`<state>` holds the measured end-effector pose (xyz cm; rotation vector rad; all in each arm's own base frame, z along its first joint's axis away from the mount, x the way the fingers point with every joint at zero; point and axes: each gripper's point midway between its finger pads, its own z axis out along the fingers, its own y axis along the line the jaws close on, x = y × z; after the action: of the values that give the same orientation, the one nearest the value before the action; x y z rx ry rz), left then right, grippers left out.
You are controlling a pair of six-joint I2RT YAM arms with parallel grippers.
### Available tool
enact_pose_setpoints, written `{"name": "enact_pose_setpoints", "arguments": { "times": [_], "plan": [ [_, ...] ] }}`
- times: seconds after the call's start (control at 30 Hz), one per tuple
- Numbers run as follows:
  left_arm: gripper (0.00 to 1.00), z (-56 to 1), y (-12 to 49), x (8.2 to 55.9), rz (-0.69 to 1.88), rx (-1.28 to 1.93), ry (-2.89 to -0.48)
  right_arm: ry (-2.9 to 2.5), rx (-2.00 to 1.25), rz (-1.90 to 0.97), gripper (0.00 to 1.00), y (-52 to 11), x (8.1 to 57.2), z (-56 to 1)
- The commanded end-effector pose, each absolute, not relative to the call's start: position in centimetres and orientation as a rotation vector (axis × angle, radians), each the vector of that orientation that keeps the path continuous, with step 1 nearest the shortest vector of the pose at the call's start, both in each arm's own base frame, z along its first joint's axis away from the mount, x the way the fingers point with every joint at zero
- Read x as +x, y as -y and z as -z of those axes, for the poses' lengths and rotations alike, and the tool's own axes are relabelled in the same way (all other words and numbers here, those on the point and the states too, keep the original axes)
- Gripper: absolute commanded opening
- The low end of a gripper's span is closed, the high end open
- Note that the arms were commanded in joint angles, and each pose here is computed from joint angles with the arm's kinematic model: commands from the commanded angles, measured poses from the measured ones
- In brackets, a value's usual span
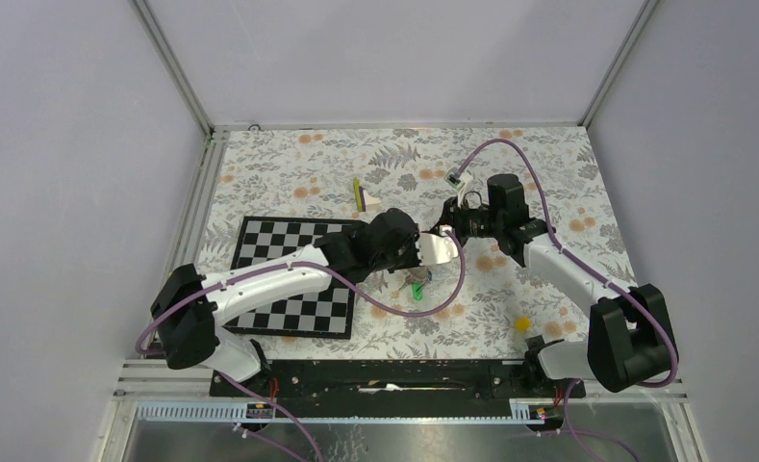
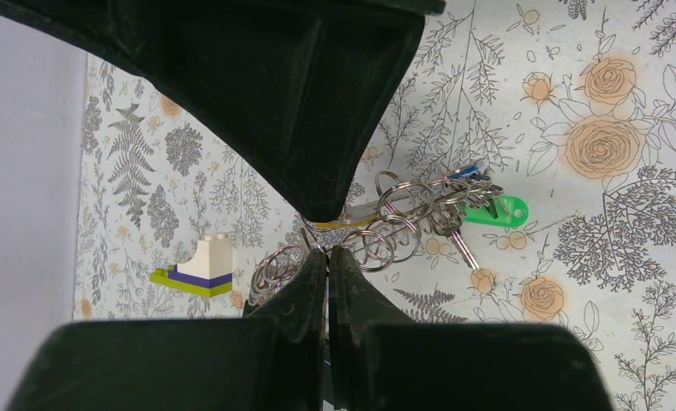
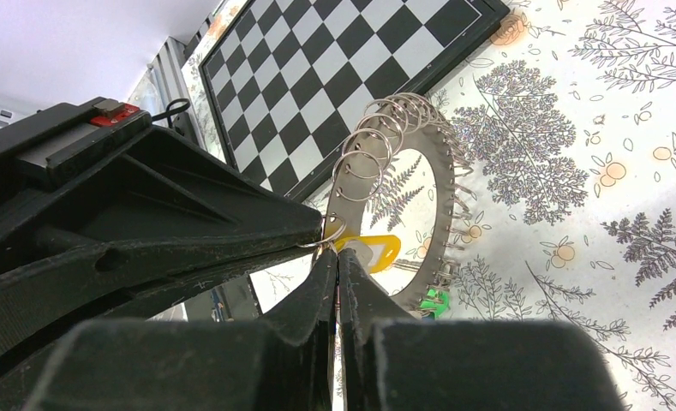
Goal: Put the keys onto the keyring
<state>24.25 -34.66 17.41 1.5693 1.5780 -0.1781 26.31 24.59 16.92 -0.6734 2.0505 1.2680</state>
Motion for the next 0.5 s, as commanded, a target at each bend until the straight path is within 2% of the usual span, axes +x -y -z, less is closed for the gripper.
{"name": "enact_pose_setpoints", "arguments": {
  "times": [0.0, 0.47],
  "plan": [
    [0.00, -20.8, 38.3, 21.6, 0.359, 1.557, -1.425, -1.931, -0.668, -1.113, 0.00, -24.1, 29.5, -19.3],
    [0.00, -19.1, 38.6, 19.8, 0.422, 1.692, -1.393, -1.958, -0.613, -1.141, 0.00, -24.3, 29.9, -19.4]
  ]
}}
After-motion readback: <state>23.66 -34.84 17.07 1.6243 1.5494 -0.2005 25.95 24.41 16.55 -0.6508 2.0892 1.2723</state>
